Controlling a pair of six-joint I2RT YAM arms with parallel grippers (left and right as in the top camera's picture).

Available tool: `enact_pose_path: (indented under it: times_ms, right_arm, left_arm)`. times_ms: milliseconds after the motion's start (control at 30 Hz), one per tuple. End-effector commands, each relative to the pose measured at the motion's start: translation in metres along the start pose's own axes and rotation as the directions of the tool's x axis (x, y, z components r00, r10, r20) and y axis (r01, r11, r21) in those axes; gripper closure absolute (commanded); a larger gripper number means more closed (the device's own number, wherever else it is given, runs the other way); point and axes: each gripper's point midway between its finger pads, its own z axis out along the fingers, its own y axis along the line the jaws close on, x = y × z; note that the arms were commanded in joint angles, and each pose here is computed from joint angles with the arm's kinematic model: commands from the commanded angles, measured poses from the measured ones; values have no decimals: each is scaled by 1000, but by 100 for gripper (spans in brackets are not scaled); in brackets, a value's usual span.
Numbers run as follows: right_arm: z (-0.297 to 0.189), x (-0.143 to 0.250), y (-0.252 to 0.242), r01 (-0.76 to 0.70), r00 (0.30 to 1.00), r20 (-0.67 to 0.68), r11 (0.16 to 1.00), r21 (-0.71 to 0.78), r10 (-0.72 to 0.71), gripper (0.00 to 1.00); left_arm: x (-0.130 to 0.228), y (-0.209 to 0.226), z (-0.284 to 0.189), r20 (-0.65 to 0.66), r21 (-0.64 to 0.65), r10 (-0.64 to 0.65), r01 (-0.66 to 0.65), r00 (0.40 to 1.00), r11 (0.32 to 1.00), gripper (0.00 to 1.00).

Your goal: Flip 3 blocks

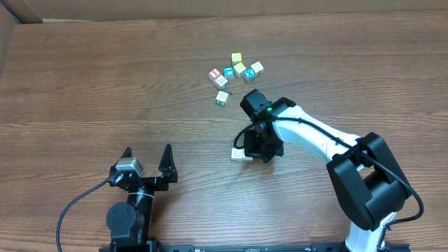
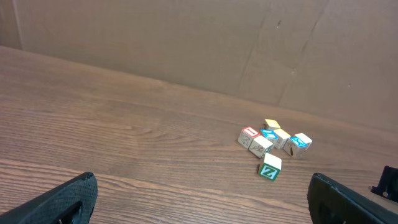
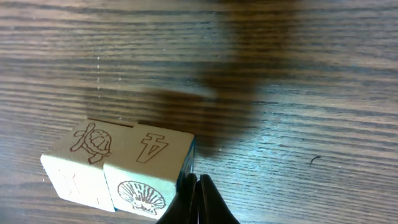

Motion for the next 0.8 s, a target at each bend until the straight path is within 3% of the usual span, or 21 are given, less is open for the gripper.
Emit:
enact_pose_path:
  times_ms: [0,333,433,567,767]
  right_arm:
    - [-8,1,5,31,1000,3,999,-22,-31,96]
    - [-37,-19,-2,14,998,55,999,41,-16,96]
    - [-53,-34,11,44,993,105,999,7,-44,90]
    - [-57,-55,28,73,979,196,996,-47,-62,96]
    - [-48,-61,38,102,969,231,993,-54,-87,96]
  left_arm:
    - [1,-1,0,2,4,21,-21,1000,1000,0]
    - [1,-1,0,2,4,21,-21,1000,1000,0]
    - [1,-1,0,2,4,21,-21,1000,1000,0]
    - [1,-1,0,2,4,21,-21,1000,1000,0]
    - [1,-1,0,2,4,21,-21,1000,1000,0]
